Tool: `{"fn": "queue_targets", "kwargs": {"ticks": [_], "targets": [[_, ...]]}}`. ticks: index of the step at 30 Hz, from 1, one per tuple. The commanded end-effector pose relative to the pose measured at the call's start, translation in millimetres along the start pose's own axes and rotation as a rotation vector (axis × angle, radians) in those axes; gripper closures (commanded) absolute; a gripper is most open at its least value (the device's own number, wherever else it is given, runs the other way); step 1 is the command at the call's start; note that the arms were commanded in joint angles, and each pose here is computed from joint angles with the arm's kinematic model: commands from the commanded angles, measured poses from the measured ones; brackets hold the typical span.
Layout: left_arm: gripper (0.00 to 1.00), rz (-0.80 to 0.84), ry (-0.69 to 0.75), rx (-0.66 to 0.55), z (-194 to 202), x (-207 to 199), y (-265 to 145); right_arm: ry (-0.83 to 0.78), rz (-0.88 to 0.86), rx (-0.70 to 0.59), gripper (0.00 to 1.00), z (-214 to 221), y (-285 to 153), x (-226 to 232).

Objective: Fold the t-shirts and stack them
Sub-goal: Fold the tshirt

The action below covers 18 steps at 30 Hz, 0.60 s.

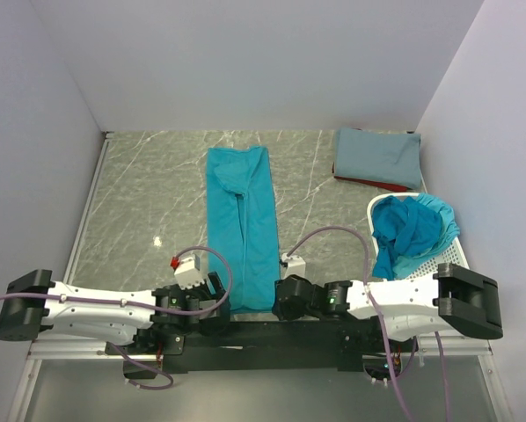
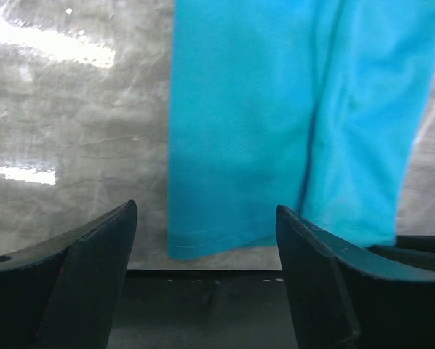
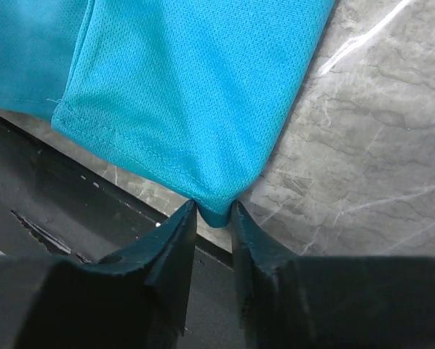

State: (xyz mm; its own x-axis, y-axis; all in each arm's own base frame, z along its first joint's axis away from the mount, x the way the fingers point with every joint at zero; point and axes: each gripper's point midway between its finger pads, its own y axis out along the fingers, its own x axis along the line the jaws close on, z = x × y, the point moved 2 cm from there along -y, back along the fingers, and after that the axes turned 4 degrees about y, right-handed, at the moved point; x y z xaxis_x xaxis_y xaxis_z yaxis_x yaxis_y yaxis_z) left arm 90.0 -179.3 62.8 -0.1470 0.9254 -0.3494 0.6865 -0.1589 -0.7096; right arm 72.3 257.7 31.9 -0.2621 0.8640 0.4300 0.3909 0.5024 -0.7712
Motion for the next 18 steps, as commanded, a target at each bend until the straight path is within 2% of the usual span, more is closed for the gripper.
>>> {"fn": "queue_targets", "kwargs": {"ticks": [1,8,14,18], "targets": [[0.19,-0.009,0.0,0.024,8,3,3,-0.003,0.052,-0.005,0.68,0,2,-4],[0.28,-0.001,-0.008,0.055,18,8,7,-0.002,0.068,-0.008,0.71,1,4,-8],[0.44,0.018,-0.014,0.08,27,8,12,0.0,0.069,-0.003,0.71,3,5,-8],[0.59,0.009,-0.024,0.091,31,13,14,0.001,0.069,-0.004,0.71,2,6,-8]]}}
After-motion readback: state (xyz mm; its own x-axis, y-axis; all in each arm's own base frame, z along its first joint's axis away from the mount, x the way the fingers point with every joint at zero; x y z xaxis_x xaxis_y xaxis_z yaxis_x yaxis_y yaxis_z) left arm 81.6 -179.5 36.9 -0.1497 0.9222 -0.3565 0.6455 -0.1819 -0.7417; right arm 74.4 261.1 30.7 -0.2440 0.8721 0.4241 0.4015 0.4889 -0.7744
